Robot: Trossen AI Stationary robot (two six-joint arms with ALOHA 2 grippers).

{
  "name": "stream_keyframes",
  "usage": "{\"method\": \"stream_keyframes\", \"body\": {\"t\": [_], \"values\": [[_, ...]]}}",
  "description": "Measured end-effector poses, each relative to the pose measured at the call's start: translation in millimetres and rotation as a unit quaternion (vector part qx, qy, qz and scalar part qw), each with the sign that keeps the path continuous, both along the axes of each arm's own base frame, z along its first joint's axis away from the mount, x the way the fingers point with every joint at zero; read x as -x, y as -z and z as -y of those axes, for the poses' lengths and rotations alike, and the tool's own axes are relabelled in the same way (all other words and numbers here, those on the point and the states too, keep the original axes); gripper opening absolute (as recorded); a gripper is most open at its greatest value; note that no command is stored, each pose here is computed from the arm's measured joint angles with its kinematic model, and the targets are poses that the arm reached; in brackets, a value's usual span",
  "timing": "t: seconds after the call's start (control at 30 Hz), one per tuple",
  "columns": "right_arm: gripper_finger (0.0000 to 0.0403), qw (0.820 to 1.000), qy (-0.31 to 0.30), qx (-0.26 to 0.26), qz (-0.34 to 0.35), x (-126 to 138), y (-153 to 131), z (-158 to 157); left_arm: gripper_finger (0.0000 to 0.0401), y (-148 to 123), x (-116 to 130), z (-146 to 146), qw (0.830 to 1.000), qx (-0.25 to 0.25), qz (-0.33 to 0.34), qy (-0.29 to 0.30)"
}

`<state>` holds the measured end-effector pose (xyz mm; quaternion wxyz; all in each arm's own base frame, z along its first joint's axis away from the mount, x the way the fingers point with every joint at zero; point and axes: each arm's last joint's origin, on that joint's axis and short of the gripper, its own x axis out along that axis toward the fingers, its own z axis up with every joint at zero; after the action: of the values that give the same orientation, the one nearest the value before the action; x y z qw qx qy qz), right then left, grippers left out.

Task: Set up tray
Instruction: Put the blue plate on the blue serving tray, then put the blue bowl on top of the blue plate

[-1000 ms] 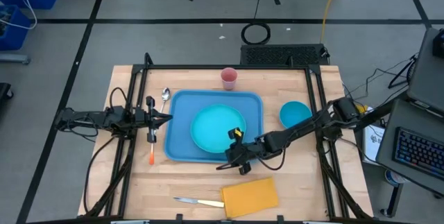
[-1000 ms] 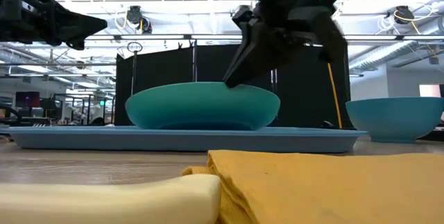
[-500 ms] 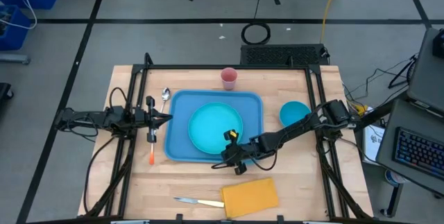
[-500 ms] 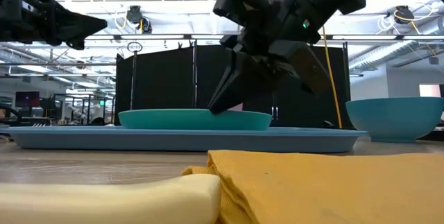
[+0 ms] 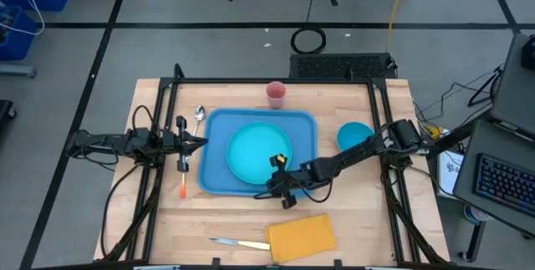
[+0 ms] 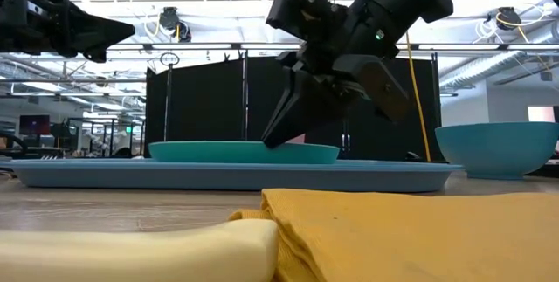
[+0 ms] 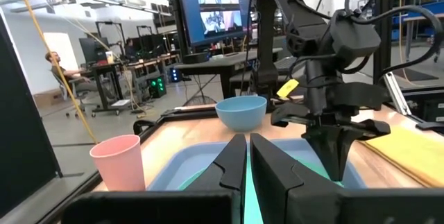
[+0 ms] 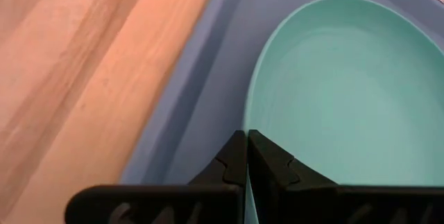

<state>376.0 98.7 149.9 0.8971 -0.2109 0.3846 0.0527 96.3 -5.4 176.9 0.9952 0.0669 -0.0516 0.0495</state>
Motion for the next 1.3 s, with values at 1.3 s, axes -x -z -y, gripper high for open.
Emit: {"method": "stream_keyframes", "body": {"t": [1.3], "values": [[0.0132,0.997,0.044,0.058,-0.001,25,-27,-20,0.0026,0,0,0,1.000,0.000,0.000,0.000]]}}
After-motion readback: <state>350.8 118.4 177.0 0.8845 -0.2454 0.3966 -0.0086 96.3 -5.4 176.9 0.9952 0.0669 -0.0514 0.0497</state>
